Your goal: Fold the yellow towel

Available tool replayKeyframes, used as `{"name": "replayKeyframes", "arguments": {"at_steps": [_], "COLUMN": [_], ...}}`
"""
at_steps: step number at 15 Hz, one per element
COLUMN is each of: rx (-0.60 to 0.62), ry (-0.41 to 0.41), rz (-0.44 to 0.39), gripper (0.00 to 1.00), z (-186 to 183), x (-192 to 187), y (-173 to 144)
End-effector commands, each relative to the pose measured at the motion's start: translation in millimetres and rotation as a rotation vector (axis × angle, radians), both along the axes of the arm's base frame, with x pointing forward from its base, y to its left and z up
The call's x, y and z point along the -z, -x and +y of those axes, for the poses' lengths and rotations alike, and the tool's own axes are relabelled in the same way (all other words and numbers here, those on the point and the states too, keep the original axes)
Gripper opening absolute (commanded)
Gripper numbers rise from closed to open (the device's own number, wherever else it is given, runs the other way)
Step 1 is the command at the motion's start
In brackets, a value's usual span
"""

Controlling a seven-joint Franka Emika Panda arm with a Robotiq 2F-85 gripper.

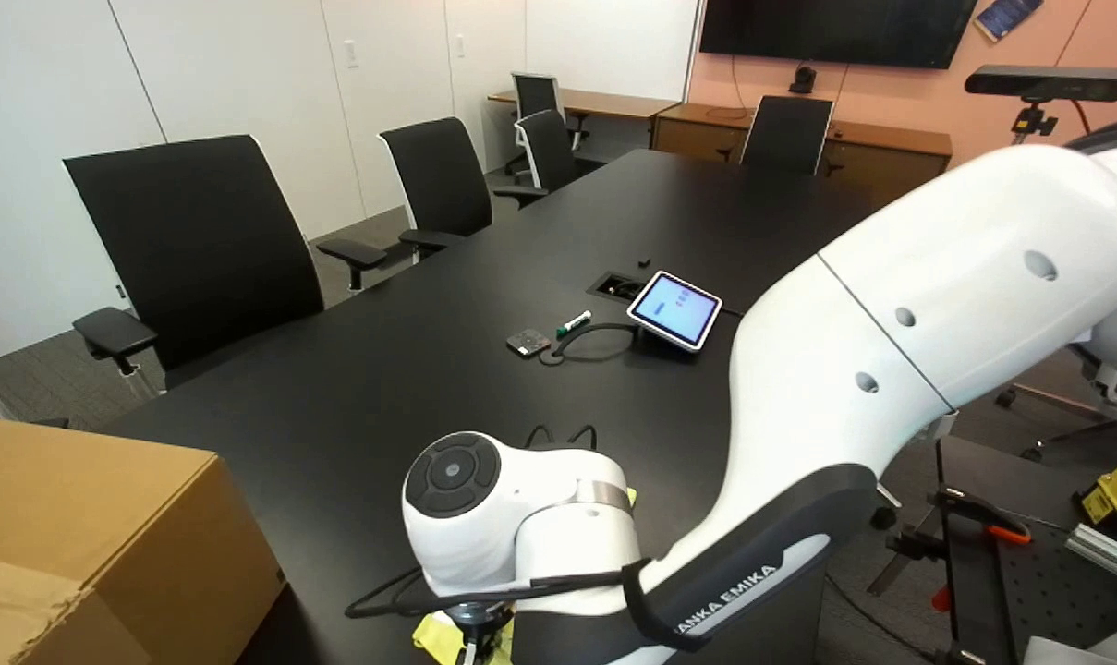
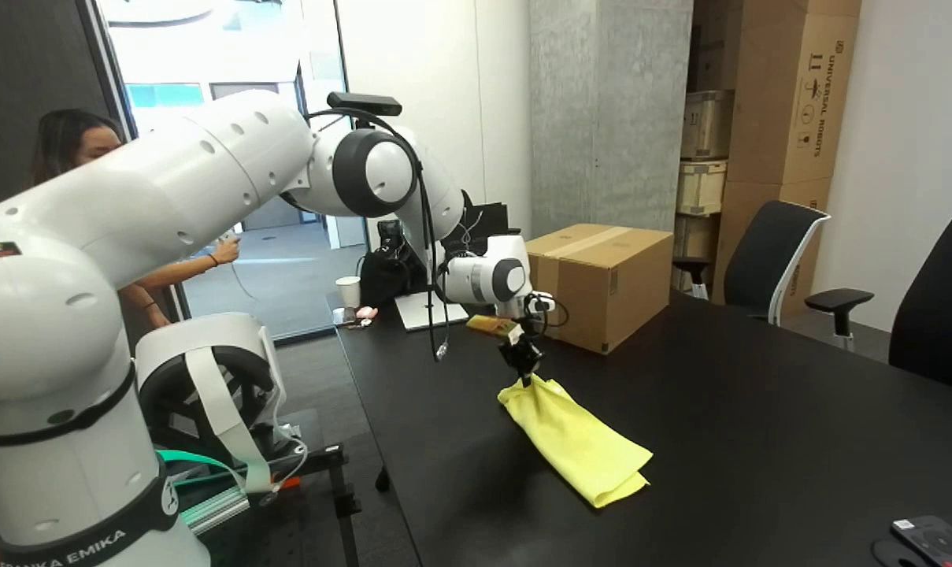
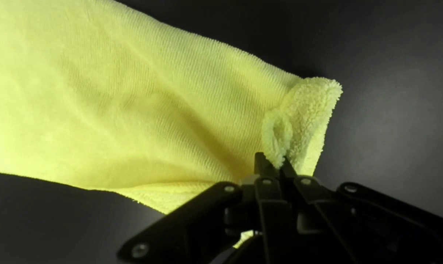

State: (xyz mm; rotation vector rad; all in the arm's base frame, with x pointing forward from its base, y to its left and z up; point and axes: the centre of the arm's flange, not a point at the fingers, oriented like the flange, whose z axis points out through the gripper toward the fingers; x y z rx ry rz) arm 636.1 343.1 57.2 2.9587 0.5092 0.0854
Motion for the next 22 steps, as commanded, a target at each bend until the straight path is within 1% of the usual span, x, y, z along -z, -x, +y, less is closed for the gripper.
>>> {"name": "replayKeyframes", "arguments": {"at_steps": [1,3,4,5,6,7,8,10,12,16,18,20,22], "rx": [-0.046,-0.033,-0.03,-0.018,-0.02,-0.011,0.007,0.044,0.114,0.271,0.343,0.402,0.477], "ry": [-0.008,-0.037,-0.058,-0.081,-0.092,-0.098,-0.09,-0.064,-0.014,0.009,-0.013,-0.061,-0.115], "rz": [-0.064,-0.097,-0.112,-0.111,-0.108,-0.085,-0.071,0.0,0.098,0.268,0.345,0.424,0.485], "gripper": [0.34,0.47,0.55,0.62,0.7,0.77,0.86,0.99,1.0,1.0,0.99,1.0,1.0], "z": [34.2,47.5,53.4,58.8,61.2,58.7,50.9,19.8,-25.9,-92.1,-120.7,-144.1,-163.3], "x": [-18.6,-38.5,-50.7,-70.1,-78.6,-92.8,-100.5,-121.3,-138.7,-157.1,-169.4,-182.5,-194.5], "y": [-27.6,-32.9,-35.2,-36.6,-37.5,-36.4,-34.4,-21.2,-4.8,21.7,39.2,58.5,81.0]}}
